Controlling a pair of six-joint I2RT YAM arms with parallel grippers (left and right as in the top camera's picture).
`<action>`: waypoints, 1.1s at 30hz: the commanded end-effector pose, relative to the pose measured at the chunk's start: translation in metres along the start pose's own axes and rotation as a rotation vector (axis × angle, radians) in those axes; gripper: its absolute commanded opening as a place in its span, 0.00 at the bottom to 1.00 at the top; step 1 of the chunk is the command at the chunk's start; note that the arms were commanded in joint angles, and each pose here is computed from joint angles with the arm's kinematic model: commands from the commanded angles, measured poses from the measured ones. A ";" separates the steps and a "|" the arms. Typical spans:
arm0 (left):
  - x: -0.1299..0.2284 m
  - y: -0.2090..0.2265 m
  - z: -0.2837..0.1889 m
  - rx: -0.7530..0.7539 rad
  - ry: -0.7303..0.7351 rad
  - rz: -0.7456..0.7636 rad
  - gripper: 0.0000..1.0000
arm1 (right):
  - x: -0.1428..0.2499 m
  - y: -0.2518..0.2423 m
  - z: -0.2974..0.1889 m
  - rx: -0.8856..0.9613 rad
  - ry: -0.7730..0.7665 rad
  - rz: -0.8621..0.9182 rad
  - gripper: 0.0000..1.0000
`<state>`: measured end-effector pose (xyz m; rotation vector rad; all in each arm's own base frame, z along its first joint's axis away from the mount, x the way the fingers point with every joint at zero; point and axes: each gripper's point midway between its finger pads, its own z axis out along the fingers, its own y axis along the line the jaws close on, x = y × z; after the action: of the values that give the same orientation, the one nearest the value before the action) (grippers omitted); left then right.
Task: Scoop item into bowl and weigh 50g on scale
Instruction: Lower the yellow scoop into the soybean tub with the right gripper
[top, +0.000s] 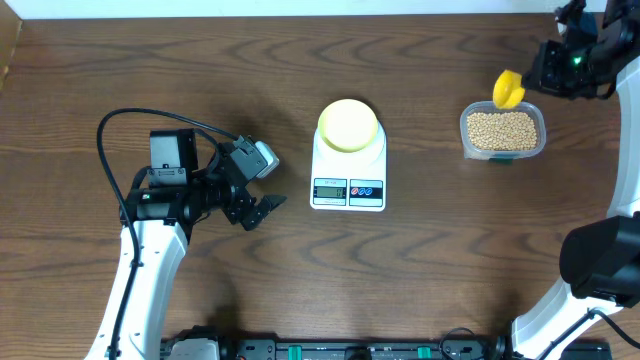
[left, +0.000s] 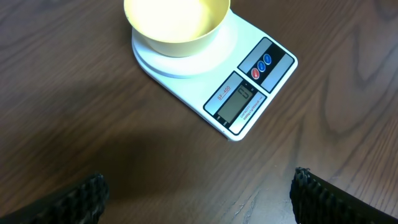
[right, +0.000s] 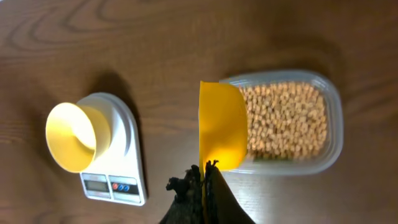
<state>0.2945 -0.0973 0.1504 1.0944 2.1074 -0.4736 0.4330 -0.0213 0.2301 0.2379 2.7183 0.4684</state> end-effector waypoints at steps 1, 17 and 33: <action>-0.002 -0.003 -0.002 0.007 -0.017 0.000 0.95 | 0.005 0.007 -0.005 -0.001 0.015 0.089 0.01; -0.002 -0.003 -0.002 0.007 -0.017 0.000 0.95 | 0.008 -0.022 -0.004 0.309 -0.021 0.210 0.01; -0.002 -0.003 -0.002 0.007 -0.017 0.000 0.95 | 0.005 -0.022 0.002 0.304 0.016 -0.027 0.01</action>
<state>0.2945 -0.0973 0.1504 1.0944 2.1071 -0.4733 0.4230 -0.0406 0.2168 0.3581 2.7997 0.0743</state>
